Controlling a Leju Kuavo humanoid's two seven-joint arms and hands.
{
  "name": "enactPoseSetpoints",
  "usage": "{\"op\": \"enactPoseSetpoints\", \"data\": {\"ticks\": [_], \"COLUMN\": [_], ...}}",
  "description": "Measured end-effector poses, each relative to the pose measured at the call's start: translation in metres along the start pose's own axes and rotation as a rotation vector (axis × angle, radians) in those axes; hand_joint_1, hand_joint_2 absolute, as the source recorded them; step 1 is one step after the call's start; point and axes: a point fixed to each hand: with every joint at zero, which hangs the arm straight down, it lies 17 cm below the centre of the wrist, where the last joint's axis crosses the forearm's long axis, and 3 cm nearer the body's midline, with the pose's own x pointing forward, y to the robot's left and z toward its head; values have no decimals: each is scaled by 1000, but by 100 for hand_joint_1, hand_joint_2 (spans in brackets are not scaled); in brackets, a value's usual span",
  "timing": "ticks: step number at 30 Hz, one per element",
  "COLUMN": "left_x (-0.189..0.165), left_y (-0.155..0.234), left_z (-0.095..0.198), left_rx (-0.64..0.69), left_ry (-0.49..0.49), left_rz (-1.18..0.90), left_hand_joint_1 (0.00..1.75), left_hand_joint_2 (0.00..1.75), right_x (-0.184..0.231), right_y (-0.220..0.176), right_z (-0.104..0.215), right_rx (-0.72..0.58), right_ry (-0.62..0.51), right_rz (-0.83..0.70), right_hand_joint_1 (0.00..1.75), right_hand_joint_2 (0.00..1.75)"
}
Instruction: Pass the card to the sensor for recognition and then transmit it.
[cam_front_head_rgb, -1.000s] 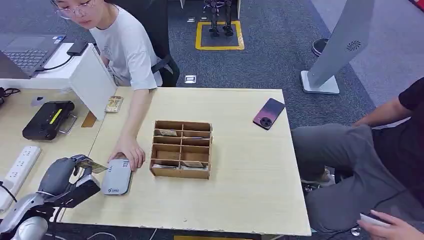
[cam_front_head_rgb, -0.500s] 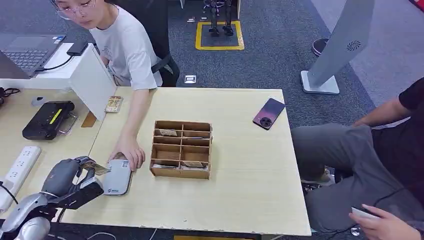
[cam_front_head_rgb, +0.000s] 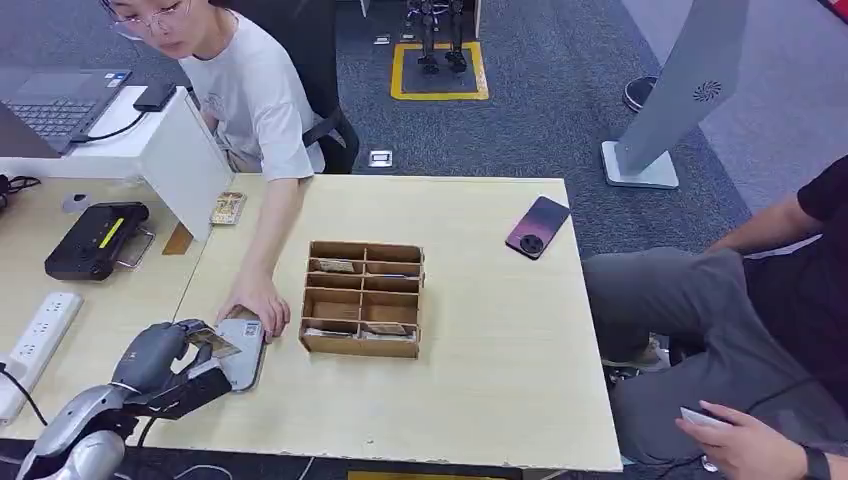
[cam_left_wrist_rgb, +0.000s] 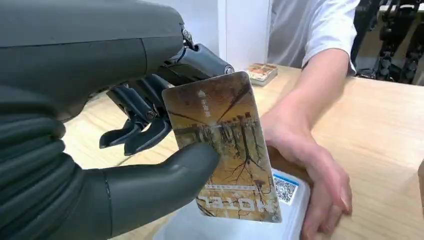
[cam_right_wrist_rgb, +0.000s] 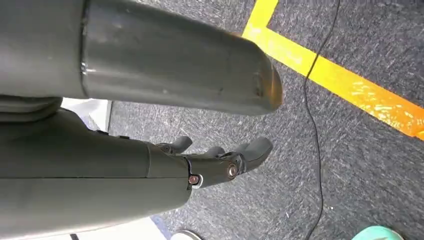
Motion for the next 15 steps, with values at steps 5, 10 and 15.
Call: {"op": "enactPoseSetpoints", "data": {"ticks": [5,10,15], "left_x": [5,6,5], "left_y": [-9,-16,-22], "left_z": [-6,-12,-20], "left_rx": [-15,-22,-23], "left_ry": [2,17,35], "left_rz": [6,-19,-21], "left_hand_joint_1": [175,175,175], "left_hand_joint_2": [175,175,175], "right_x": [1,3,5], "right_y": [0,1,0], "right_z": [0,0,-1], "right_rx": [4,15,14], "right_ry": [-3,-6,-8], "right_rz": [9,16,21], "right_hand_joint_1": [0,0,0], "right_hand_joint_2": [0,0,0]}}
